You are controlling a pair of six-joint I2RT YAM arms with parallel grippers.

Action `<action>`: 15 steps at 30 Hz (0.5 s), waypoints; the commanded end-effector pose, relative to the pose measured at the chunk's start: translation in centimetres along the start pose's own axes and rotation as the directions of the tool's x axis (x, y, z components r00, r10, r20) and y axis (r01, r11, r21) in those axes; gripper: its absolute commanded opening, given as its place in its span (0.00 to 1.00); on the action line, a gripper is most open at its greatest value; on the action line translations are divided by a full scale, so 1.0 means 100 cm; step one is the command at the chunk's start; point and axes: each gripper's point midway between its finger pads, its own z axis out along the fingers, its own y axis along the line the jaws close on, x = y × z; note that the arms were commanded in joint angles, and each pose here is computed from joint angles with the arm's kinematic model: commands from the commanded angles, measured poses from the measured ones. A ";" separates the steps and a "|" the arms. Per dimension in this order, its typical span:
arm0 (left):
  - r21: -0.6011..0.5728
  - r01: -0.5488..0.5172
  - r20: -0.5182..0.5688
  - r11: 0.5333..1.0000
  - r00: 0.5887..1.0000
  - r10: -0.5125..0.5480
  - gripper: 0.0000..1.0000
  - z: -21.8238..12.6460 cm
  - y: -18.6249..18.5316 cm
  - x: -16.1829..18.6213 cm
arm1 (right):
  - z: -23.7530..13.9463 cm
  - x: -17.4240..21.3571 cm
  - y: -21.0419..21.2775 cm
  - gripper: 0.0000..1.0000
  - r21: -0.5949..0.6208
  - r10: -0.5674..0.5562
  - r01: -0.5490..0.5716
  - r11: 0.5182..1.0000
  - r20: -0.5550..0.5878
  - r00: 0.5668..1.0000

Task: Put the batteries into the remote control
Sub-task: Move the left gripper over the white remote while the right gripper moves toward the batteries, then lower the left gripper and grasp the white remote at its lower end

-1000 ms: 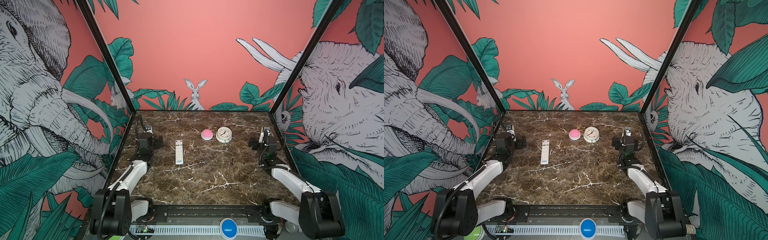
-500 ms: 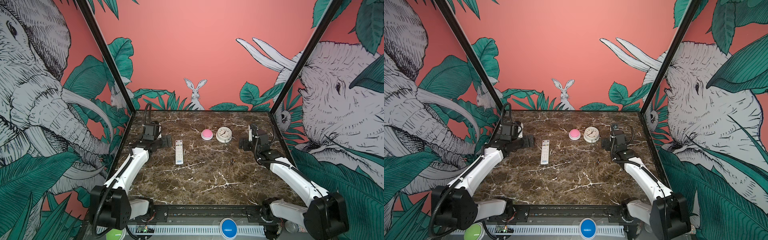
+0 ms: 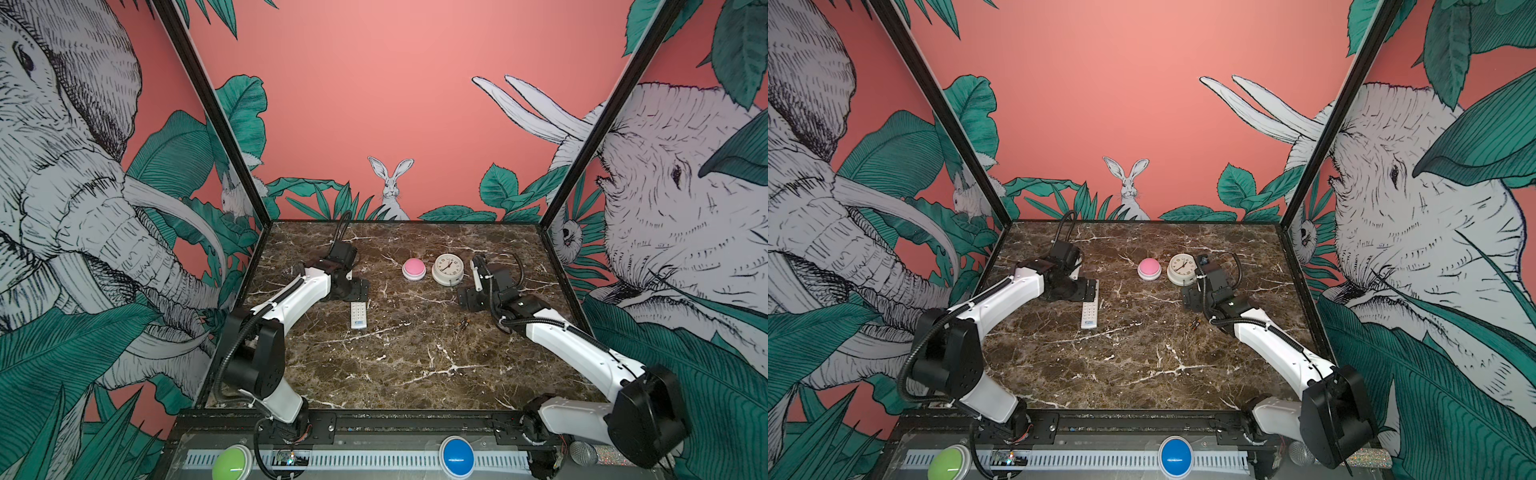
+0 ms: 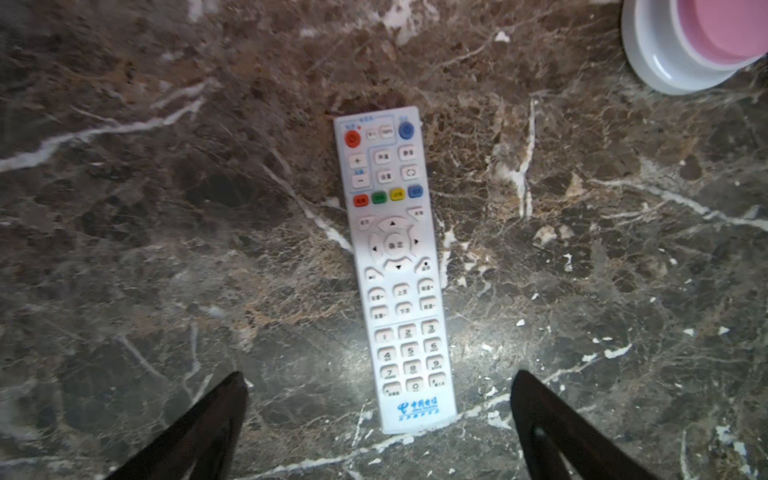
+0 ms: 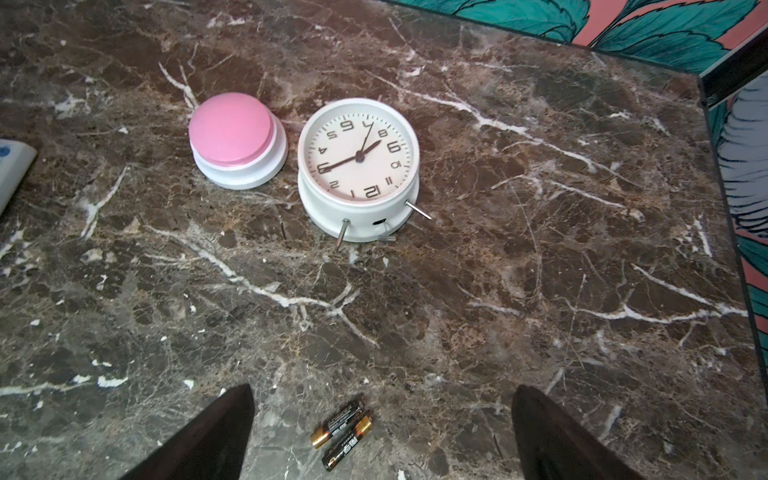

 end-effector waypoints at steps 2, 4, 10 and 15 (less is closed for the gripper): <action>-0.050 0.037 -0.005 0.998 0.999 -0.037 0.99 0.013 -0.005 -0.007 | -0.002 -0.009 0.007 0.99 -0.010 0.002 -0.002 1.000 0.012 1.000; -0.071 0.039 -0.011 0.997 0.999 -0.040 1.00 0.022 -0.005 -0.011 | -0.002 -0.008 0.008 0.99 -0.012 -0.005 0.005 1.000 0.009 1.000; -0.118 0.041 -0.021 0.992 0.999 -0.044 0.99 0.039 -0.002 -0.020 | -0.002 -0.008 0.009 0.99 -0.011 -0.015 0.015 1.000 0.007 1.000; -0.132 0.045 -0.028 0.990 0.998 -0.049 0.97 0.050 -0.003 -0.025 | -0.003 -0.009 0.009 0.99 -0.011 -0.013 0.013 1.000 0.014 1.000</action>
